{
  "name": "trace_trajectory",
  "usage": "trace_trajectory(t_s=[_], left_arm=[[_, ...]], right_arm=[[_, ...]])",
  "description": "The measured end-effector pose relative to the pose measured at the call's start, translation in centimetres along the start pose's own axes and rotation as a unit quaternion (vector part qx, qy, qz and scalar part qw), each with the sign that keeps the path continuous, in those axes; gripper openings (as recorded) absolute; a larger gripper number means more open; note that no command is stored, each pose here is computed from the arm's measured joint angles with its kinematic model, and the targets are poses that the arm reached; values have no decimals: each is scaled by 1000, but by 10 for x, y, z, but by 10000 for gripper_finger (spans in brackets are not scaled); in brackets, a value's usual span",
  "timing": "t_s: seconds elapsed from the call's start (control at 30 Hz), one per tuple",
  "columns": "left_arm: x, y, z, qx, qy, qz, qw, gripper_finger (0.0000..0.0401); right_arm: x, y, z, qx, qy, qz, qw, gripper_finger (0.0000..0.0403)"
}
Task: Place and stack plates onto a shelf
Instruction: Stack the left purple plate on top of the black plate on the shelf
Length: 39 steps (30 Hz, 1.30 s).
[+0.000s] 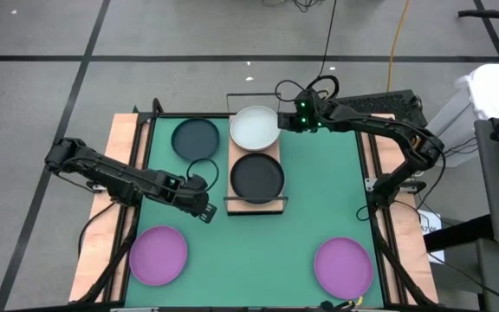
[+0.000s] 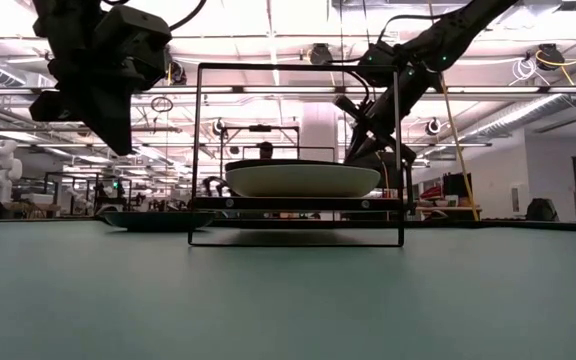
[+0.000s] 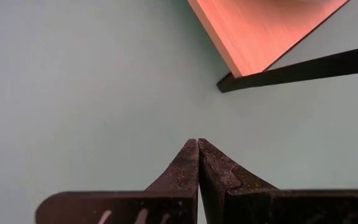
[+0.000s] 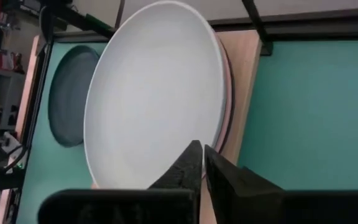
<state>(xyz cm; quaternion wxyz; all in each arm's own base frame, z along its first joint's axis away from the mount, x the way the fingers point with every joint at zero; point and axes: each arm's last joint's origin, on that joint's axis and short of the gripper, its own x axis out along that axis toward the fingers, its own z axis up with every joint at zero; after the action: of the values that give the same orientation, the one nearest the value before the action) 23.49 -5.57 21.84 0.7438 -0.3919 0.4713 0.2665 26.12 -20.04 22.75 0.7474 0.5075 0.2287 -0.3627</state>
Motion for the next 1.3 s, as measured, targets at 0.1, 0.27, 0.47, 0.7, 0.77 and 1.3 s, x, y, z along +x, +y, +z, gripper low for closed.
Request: trace_trajectory(t_s=[0.1, 0.27, 0.47, 0.7, 0.77, 1.3], left_arm=[[0, 0, 0, 2, 4, -4, 1000, 1], [0, -1, -1, 6, 11, -8, 1000, 1], [0, -1, -1, 7, 20, -11, 1000, 1], [0, -2, -3, 5, 22, -12, 1000, 1], [0, -2, -3, 6, 20, -11, 1000, 1], [0, -1, -2, 15, 13, -8, 1000, 1]], right_arm=[[2, -1, 1, 0, -7, -6, 1000, 3], [10, -1, 2, 0, -12, 2, 1000, 1], [16, -3, 1, 10, -14, -7, 1000, 0], [15, -4, 2, 3, -20, -14, 1000, 0], [15, -4, 2, -1, -20, -15, 1000, 0], [24, -20, -12, 32, -8, -5, 999, 0]])
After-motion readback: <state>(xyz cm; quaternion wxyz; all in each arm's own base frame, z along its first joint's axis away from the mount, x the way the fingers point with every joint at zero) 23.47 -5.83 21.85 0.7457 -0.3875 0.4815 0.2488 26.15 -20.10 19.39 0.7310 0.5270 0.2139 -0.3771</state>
